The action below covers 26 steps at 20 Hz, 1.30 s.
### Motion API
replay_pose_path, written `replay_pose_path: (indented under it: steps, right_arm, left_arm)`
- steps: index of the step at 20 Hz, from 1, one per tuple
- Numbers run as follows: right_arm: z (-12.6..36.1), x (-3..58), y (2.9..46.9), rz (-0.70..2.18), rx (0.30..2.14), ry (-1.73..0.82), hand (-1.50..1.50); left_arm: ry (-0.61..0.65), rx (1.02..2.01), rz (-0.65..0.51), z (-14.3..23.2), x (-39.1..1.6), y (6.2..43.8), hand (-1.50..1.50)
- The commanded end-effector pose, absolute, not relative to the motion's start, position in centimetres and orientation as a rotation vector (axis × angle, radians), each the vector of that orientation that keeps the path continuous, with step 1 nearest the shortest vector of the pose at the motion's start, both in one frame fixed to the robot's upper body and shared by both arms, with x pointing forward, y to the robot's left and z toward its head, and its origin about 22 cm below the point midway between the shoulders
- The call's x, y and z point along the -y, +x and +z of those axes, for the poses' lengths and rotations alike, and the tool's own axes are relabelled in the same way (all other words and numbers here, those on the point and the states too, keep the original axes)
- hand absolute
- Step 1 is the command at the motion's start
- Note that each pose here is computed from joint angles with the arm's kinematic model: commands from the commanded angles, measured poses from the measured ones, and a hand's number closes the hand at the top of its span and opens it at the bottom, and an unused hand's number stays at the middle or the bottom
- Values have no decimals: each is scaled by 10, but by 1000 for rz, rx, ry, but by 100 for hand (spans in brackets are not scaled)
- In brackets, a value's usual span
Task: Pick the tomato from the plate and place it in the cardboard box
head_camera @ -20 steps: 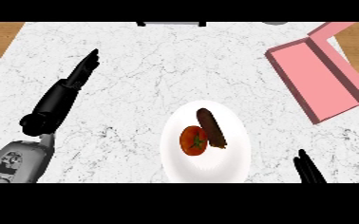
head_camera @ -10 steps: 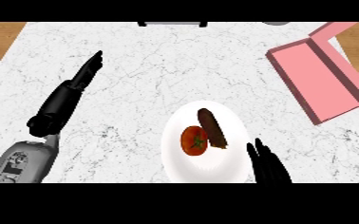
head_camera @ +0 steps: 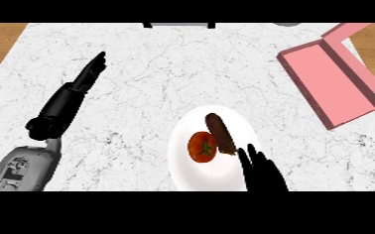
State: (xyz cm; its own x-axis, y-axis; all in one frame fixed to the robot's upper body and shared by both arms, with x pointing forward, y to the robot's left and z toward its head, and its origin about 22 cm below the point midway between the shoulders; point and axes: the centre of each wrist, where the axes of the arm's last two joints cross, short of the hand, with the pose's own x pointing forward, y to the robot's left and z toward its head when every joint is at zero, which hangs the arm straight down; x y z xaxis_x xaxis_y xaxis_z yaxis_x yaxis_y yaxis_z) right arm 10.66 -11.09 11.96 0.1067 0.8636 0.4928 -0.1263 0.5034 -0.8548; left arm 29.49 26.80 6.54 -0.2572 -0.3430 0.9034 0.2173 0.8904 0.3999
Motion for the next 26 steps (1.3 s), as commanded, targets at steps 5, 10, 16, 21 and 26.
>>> replay_pose_path:
  steps: [5,10,16,21,26]
  right_arm:
    - [122,71,126,750,1192,-800,-150]
    - [104,69,142,782,1168,-793,-150]
    - [96,67,151,770,1130,-818,-150]
    - [88,77,160,799,1145,-784,-150]
    - [76,68,165,797,1146,-761,-150]
  left_arm:
    - [78,1738,-536,77,-264,288,0]
    - [126,1739,-554,59,-264,294,0]
    - [90,1746,-552,70,-261,290,0]
    - [89,1741,-533,66,-257,302,0]
    - [79,1747,-540,60,-271,290,0]
